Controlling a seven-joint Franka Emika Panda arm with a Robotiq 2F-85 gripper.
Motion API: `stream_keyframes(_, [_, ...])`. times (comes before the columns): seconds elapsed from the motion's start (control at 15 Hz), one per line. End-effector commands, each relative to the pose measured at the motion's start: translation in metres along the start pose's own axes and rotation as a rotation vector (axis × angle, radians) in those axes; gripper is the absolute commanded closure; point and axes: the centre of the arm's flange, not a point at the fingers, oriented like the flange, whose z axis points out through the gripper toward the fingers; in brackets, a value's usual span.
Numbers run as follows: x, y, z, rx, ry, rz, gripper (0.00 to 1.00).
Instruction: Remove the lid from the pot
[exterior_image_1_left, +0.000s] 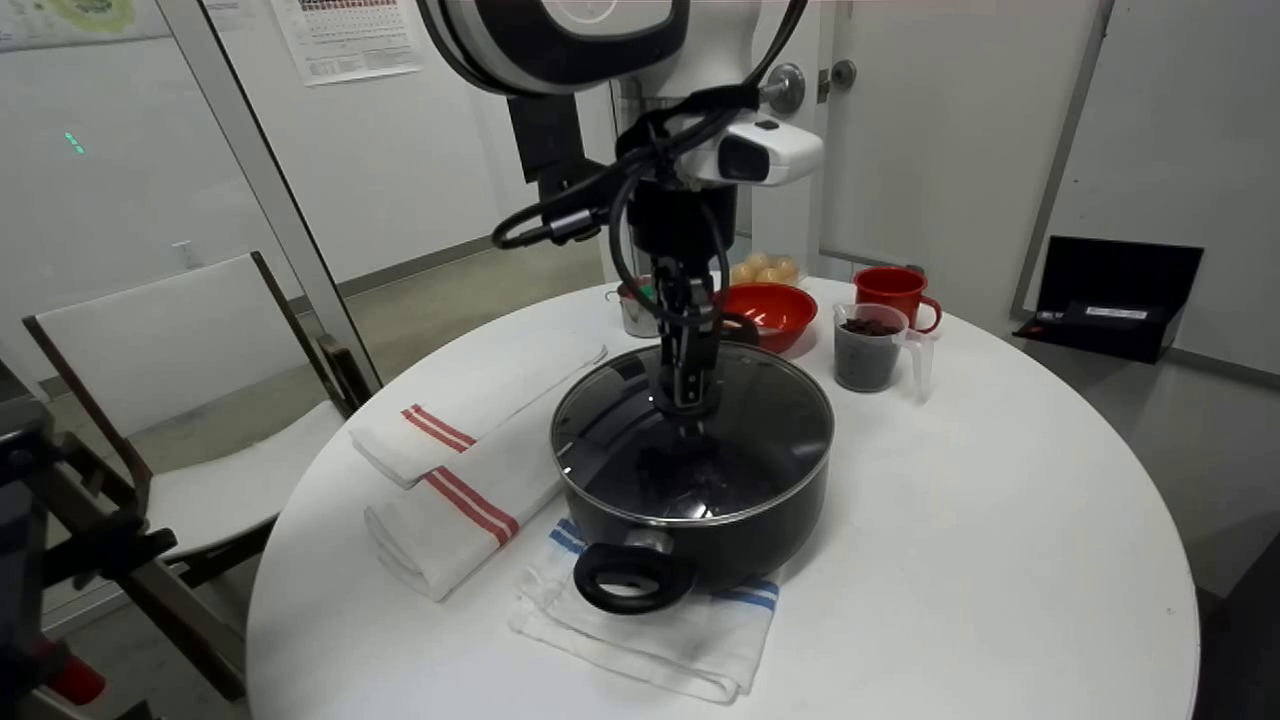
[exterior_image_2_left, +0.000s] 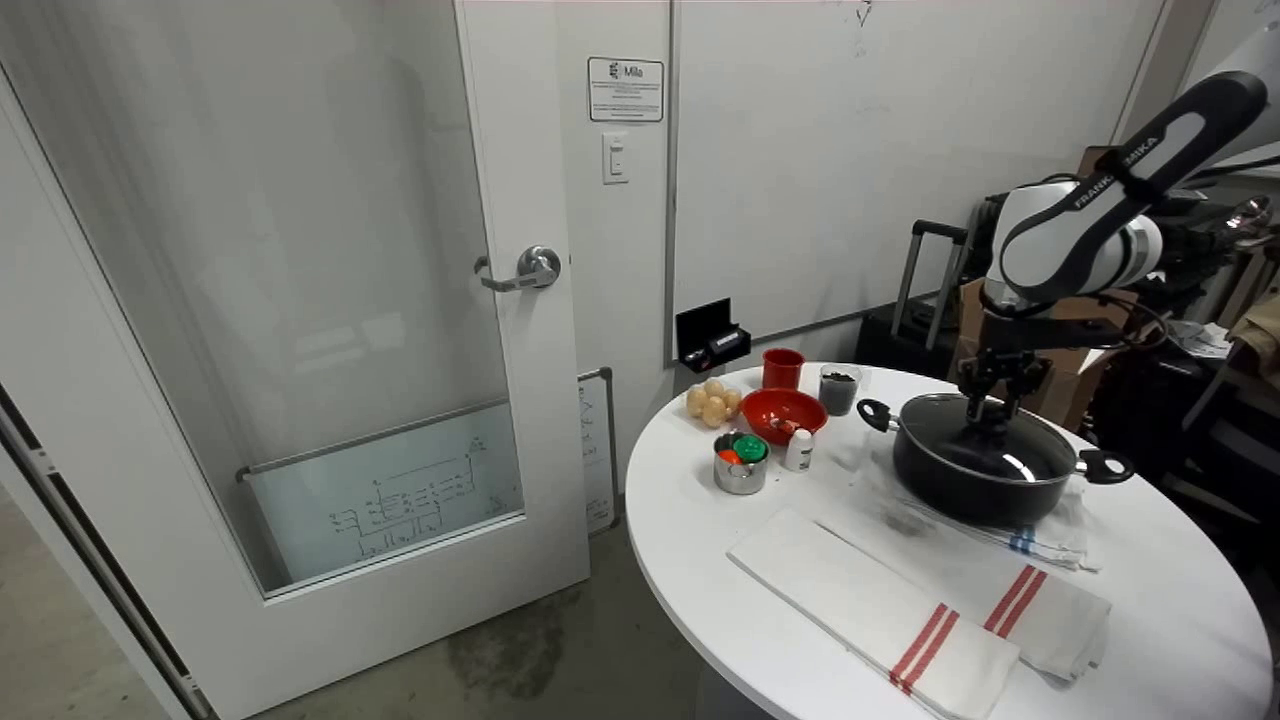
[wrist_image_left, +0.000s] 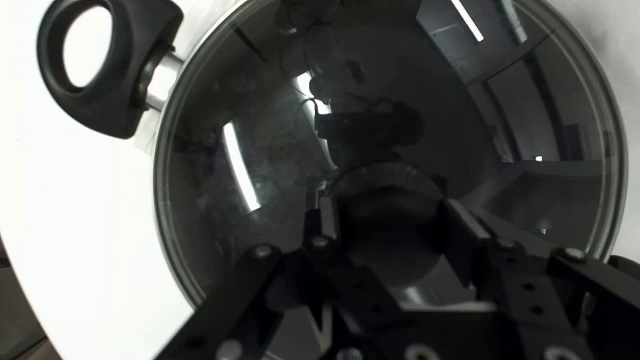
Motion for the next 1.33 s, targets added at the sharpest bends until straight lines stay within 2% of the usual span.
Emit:
stream_keyframes(0.0, [0.008, 0.003, -0.001, 0.034, -0.008, -0.005, 0.75])
stream_keyframes(0.27, [0.004, 0.004, -0.005, 0.026, -0.001, -0.003, 0.75])
stream_keyframes(0.8, [-0.021, 0.000, -0.037, -0.020, 0.011, -0.013, 0.75])
stream_keyframes(1.07, [-0.043, -0.012, -0.062, -0.030, 0.028, -0.055, 0.75])
stream_keyframes(1.27, [-0.061, -0.034, -0.085, -0.030, 0.052, -0.113, 0.75])
